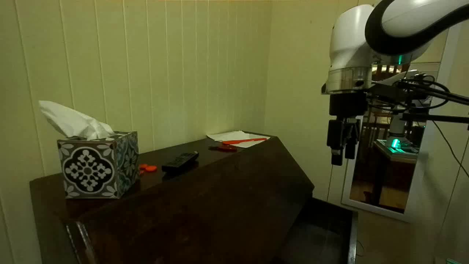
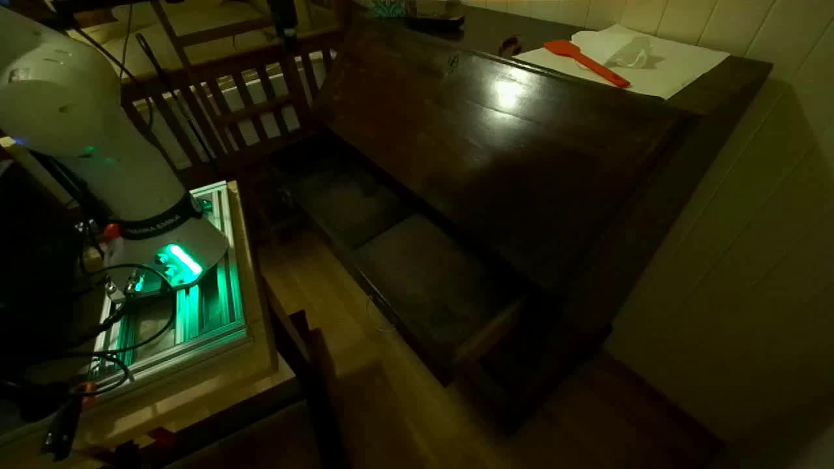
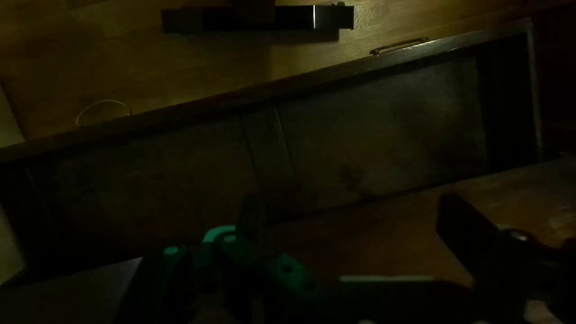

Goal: Close the open drawer

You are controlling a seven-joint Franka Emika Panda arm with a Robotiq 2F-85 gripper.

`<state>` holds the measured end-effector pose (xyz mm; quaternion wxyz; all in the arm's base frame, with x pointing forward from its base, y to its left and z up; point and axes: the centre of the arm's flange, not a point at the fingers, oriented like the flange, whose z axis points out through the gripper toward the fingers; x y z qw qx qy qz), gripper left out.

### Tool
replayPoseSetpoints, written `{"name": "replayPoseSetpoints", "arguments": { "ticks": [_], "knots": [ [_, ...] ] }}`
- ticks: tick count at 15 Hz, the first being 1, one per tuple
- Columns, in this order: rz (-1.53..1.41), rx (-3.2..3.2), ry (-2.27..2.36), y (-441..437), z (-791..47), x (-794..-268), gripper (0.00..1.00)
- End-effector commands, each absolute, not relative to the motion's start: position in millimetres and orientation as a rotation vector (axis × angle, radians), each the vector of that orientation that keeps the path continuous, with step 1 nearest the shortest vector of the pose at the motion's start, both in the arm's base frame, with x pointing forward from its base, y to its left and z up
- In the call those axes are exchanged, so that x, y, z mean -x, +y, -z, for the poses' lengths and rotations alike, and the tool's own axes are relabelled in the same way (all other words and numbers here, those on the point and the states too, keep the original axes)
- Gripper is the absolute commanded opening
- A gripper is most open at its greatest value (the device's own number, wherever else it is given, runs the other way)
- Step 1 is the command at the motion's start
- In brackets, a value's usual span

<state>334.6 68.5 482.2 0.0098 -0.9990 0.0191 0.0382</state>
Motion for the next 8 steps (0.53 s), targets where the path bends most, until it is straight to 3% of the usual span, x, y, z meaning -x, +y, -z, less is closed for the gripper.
{"name": "replayPoseSetpoints", "arguments": {
  "ticks": [1,8],
  "knots": [
    [-0.119,3.119,0.060,69,-482,-335,1.00],
    [-0.101,3.199,0.090,25,-453,-344,1.00]
  ]
}}
